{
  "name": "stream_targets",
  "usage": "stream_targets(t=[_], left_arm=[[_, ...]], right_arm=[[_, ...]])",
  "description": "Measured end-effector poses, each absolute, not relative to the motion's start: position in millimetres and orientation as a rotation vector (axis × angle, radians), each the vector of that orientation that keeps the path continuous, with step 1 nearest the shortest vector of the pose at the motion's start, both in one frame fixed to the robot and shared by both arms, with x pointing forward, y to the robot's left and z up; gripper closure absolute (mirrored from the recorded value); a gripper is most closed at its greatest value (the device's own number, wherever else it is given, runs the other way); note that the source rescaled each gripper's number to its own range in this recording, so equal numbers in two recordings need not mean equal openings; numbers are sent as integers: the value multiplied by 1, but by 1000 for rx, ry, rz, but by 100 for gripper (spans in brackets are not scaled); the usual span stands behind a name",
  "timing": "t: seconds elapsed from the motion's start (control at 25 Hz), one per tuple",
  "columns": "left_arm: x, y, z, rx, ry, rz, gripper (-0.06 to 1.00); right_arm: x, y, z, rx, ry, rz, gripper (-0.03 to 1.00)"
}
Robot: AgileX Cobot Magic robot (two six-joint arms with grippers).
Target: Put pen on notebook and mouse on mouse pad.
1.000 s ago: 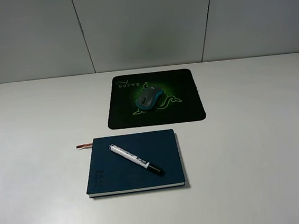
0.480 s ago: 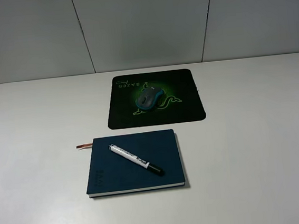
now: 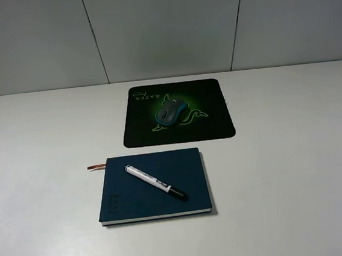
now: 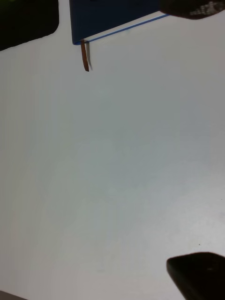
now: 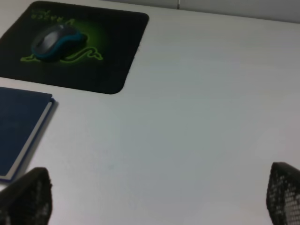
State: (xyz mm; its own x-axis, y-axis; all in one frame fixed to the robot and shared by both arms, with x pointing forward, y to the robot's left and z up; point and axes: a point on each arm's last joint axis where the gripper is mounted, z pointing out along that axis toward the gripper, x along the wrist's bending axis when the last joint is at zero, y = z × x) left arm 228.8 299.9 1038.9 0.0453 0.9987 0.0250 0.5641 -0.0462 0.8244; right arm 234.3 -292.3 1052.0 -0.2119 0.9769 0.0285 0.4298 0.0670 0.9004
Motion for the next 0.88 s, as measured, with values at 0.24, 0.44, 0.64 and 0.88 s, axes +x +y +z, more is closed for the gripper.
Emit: stream_targets(t=[0.24,0.44,0.64,0.88], left_arm=[[229,300,1039,1684,1588,863,-6],[229,300,1039,1684,1588,863,-6],[229,300,1039,1684,1588,863,-6],[229,300,1039,1684,1588,863,-6]], right_arm=[[234,-292,1052,1410,1715,1104,-3],[234,-292,1052,1410,1715,1104,-3],[234,-292,1052,1411,1714,1104,-3],[235,-292,1052,1460,1651,1066,-3]])
